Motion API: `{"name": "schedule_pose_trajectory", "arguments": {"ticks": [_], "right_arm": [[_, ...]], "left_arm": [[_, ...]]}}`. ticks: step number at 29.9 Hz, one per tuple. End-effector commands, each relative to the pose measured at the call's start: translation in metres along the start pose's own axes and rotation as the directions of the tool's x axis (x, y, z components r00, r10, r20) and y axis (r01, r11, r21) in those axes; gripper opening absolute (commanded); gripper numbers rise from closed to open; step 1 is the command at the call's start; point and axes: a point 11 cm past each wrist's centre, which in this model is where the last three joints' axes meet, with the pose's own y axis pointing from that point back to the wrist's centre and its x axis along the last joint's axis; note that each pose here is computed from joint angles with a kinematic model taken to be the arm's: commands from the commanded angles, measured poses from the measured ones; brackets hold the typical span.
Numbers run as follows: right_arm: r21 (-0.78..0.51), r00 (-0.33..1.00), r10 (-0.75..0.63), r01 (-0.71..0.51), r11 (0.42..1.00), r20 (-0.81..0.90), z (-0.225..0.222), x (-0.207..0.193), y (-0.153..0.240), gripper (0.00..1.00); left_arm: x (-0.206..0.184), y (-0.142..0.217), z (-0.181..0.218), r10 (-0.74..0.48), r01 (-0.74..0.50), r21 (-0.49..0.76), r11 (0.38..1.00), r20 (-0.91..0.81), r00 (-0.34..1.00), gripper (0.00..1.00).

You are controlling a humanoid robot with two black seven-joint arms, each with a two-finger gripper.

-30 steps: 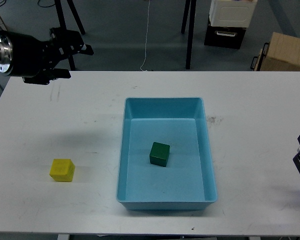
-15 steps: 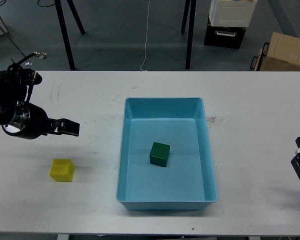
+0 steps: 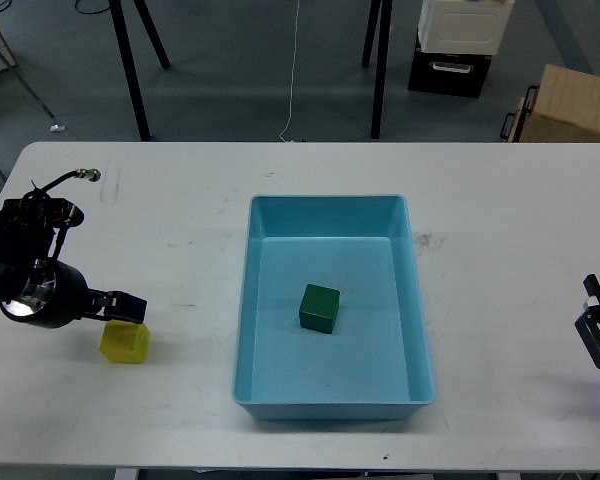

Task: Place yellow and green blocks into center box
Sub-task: 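Lower the left gripper and grasp the yellow cube, then lift the yellow cube and carry it over the green cube in the tub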

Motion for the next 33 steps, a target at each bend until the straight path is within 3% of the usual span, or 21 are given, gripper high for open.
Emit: {"name": "schedule_pose_trajectory", "arguments": {"ticks": [1, 11, 15, 23, 25, 28, 33], "right_arm": [[-0.001, 1.0, -0.001, 0.001, 1.0, 0.001, 0.001, 0.0, 0.0, 0.98], [-0.002, 1.0, -0.001, 0.001, 1.0, -0.003, 0.0, -0.001, 0.0, 0.98], [-0.001, 1.0, 0.002, -0.002, 1.0, -0.003, 0.0, 0.0, 0.0, 0.98], [-0.004, 1.0, -0.001, 0.001, 1.0, -0.004, 0.0, 0.0, 0.0, 0.98], [-0.006, 1.0, -0.004, 0.004, 1.0, -0.007, 0.0, -0.001, -0.001, 0.98], [-0.006, 1.0, -0.002, 0.002, 1.0, -0.012, -0.001, -0.001, -0.001, 0.98], [-0.011, 1.0, 0.001, -0.001, 1.0, -0.017, -0.001, -0.001, 0.0, 0.98]], "left_arm": [[-0.002, -0.006, 0.0, -0.003, 0.003, -0.013, 1.0, -0.021, 1.0, 1.0], [-0.013, -0.02, -0.004, -0.029, 0.029, -0.008, 1.0, -0.035, 0.999, 1.0], [-0.012, -0.023, 0.002, -0.026, 0.025, -0.029, 0.999, -0.042, 0.999, 0.94], [-0.012, -0.025, 0.002, -0.027, 0.027, 0.001, 1.0, -0.032, 0.999, 0.26], [-0.013, -0.025, 0.002, -0.026, 0.026, 0.002, 1.0, -0.03, 0.999, 0.23], [-0.007, -0.021, 0.005, -0.008, 0.008, 0.004, 1.0, -0.03, 1.0, 0.02], [0.043, 0.015, 0.035, 0.129, -0.129, -0.043, 0.991, 0.014, 0.992, 0.0]]}}
